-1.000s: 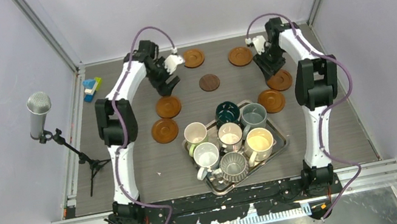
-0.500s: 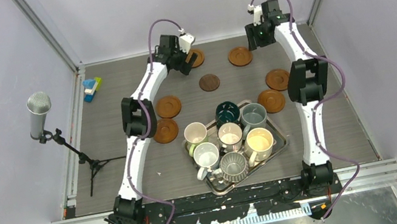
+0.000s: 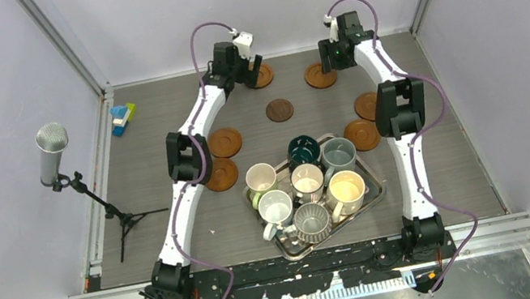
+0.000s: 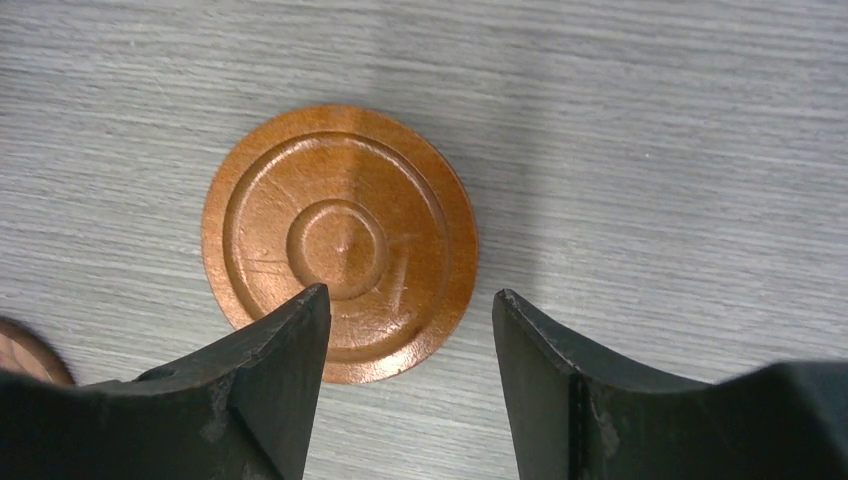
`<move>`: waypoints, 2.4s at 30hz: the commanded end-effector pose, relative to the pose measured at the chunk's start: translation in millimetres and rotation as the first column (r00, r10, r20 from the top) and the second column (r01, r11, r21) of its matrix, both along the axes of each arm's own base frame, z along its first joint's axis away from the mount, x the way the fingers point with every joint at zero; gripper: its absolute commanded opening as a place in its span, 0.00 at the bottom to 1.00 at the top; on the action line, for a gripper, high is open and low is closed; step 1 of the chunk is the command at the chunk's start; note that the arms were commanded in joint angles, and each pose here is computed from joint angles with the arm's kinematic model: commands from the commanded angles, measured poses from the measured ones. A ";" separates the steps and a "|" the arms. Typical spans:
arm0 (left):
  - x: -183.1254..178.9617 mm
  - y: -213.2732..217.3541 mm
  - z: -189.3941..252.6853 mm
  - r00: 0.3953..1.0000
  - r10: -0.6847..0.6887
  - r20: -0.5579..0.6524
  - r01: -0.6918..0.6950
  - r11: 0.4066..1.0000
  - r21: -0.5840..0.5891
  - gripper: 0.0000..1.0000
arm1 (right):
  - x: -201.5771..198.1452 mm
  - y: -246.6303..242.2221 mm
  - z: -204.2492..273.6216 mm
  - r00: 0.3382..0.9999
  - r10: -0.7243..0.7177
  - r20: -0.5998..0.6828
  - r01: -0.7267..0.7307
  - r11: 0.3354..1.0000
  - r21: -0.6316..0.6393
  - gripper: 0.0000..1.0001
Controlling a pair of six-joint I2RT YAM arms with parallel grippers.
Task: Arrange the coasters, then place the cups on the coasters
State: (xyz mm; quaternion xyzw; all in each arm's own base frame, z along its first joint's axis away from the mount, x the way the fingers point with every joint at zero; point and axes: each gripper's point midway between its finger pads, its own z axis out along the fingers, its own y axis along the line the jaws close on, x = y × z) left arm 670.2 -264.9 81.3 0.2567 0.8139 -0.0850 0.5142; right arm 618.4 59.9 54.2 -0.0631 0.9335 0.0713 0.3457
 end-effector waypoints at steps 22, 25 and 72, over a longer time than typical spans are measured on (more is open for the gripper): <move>-43.5 20.3 -22.7 0.984 -0.135 -0.118 0.159 0.959 0.235 0.83 | -12.2 12.9 -2.6 0.991 0.127 -0.036 -0.131 0.984 -0.122 0.57; -56.3 29.2 -24.9 0.974 -0.139 -0.178 0.181 0.952 0.248 0.82 | -21.3 13.9 -5.8 0.985 0.156 -0.072 -0.164 0.979 -0.122 0.54; -111.4 92.8 -26.9 0.928 -0.132 -0.349 0.217 0.951 0.219 0.74 | 22.4 12.1 47.4 0.987 0.075 0.139 -0.059 0.991 -0.117 0.61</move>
